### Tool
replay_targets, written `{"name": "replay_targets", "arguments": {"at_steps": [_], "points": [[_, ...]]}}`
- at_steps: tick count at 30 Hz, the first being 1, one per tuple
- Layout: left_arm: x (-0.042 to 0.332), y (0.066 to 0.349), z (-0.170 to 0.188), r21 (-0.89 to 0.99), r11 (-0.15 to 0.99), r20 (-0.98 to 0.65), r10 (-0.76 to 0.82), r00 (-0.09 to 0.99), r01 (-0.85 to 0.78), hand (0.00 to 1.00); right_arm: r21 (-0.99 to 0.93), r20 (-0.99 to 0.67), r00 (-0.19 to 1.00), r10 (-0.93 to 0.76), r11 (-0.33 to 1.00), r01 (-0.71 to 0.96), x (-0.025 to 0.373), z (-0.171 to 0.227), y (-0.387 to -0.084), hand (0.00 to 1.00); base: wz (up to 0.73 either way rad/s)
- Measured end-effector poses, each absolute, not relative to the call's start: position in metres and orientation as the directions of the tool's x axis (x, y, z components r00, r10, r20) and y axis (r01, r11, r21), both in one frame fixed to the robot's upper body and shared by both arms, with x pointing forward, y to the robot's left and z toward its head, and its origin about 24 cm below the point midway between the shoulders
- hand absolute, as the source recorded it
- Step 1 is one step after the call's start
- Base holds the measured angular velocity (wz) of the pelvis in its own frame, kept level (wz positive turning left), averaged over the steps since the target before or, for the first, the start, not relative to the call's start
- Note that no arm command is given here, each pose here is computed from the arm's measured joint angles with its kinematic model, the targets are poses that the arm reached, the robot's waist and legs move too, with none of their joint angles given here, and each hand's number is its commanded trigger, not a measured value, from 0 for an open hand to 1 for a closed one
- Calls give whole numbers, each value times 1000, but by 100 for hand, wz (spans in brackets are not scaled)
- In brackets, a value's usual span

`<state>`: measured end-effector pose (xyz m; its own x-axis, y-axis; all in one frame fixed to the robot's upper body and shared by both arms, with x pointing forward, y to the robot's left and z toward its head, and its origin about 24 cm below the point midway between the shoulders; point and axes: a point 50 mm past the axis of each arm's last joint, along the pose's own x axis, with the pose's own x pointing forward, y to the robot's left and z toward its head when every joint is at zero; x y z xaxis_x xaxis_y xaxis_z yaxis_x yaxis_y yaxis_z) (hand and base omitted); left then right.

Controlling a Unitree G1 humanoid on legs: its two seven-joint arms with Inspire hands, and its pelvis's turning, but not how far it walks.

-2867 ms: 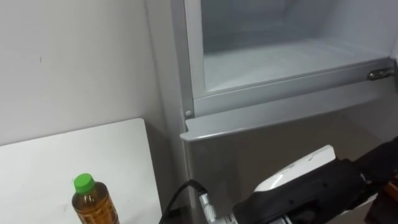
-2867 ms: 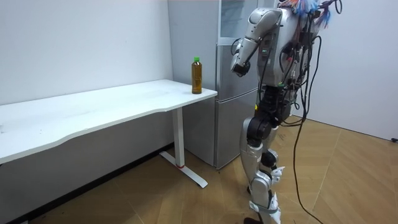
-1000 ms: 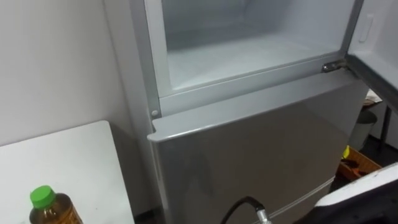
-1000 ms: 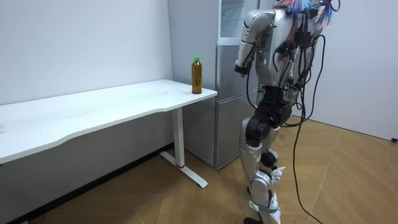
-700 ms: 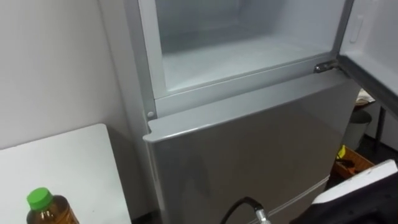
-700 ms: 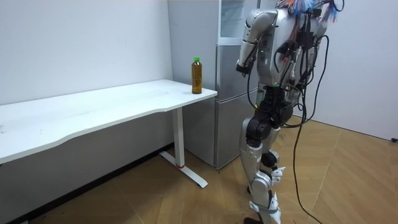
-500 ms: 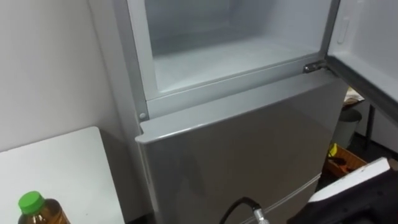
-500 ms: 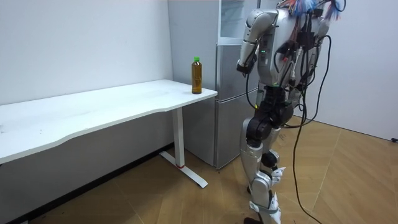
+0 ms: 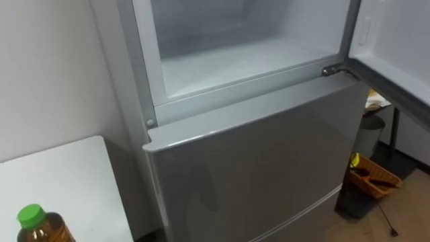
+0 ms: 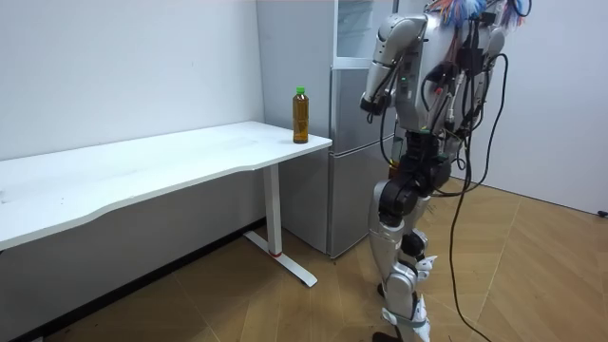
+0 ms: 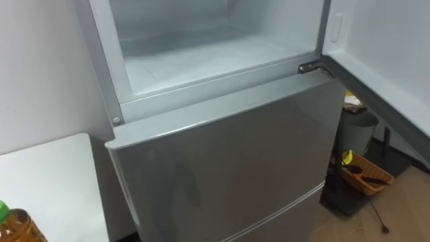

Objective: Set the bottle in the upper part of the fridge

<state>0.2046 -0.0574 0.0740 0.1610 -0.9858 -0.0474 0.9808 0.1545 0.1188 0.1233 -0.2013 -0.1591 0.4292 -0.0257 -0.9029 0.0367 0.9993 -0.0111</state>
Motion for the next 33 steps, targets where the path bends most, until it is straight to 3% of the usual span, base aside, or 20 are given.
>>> {"name": "replay_targets", "arguments": {"at_steps": [12, 20, 29, 33], "points": [[202, 24, -19, 111, 399, -449, -797, 404, 910, 0, -3, -927, 375, 13, 999, -42, 117, -162, -194, 0, 12], [184, 91, -82, 149, 635, -675, -495, 547, 758, 0, -8, -935, 354, 16, 998, -67, 108, -164, -191, 0, 10], [127, 167, -140, 206, 837, -841, -114, 529, 507, 0, -17, -934, 356, 8, 998, -67, 102, -165, -194, 0, 7], [104, 188, -152, 242, 907, -860, 35, 510, 345, 0, -25, -934, 357, -2, 998, -60, 95, -166, -195, 0, 5]]}}
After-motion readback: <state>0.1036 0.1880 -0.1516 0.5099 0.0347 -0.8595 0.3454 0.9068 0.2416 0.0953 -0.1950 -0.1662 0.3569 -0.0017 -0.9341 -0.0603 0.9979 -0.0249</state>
